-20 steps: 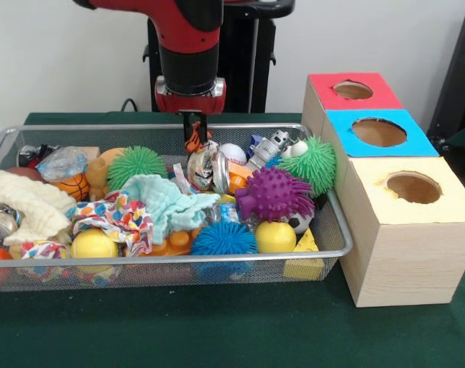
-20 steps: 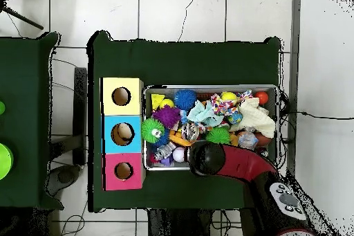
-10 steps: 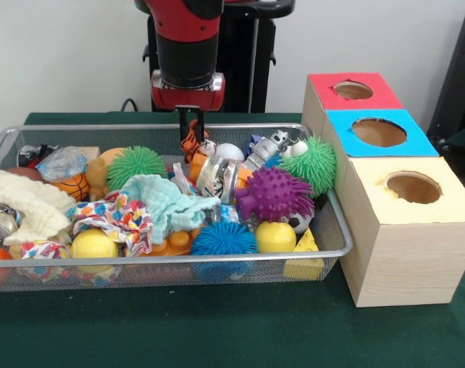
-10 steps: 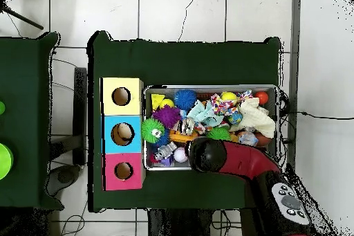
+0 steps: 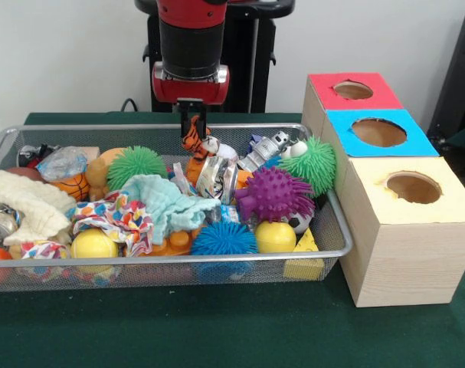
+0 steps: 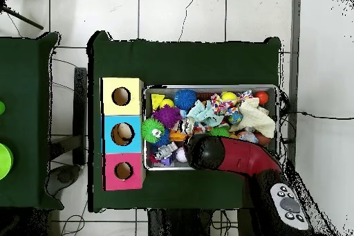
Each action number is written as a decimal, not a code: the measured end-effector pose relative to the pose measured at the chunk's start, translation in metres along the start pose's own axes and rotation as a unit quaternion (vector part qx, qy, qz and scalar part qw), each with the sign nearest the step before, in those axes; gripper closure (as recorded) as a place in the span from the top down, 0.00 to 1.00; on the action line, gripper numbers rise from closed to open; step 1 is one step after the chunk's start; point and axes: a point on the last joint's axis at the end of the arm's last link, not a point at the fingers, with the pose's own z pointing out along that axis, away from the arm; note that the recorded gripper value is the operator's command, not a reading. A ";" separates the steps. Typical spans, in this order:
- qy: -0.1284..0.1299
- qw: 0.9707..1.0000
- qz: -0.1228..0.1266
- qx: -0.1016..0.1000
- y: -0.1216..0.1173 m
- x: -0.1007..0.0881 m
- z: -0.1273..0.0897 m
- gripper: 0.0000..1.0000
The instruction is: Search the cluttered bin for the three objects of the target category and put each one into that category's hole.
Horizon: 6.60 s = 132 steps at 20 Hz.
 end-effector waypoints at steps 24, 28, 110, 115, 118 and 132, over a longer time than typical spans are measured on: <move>0.012 0.999 -0.041 0.009 0.065 -0.018 -0.081 0.00; 0.013 0.999 -0.048 0.008 0.082 -0.018 -0.092 0.00; 0.024 0.992 0.120 -0.025 0.233 0.120 -0.035 0.00; 0.025 0.992 0.123 -0.030 0.232 0.116 -0.032 0.00; 0.025 0.992 0.123 -0.031 0.232 0.116 -0.032 0.00; 0.018 0.993 0.119 -0.021 0.237 0.114 -0.030 0.00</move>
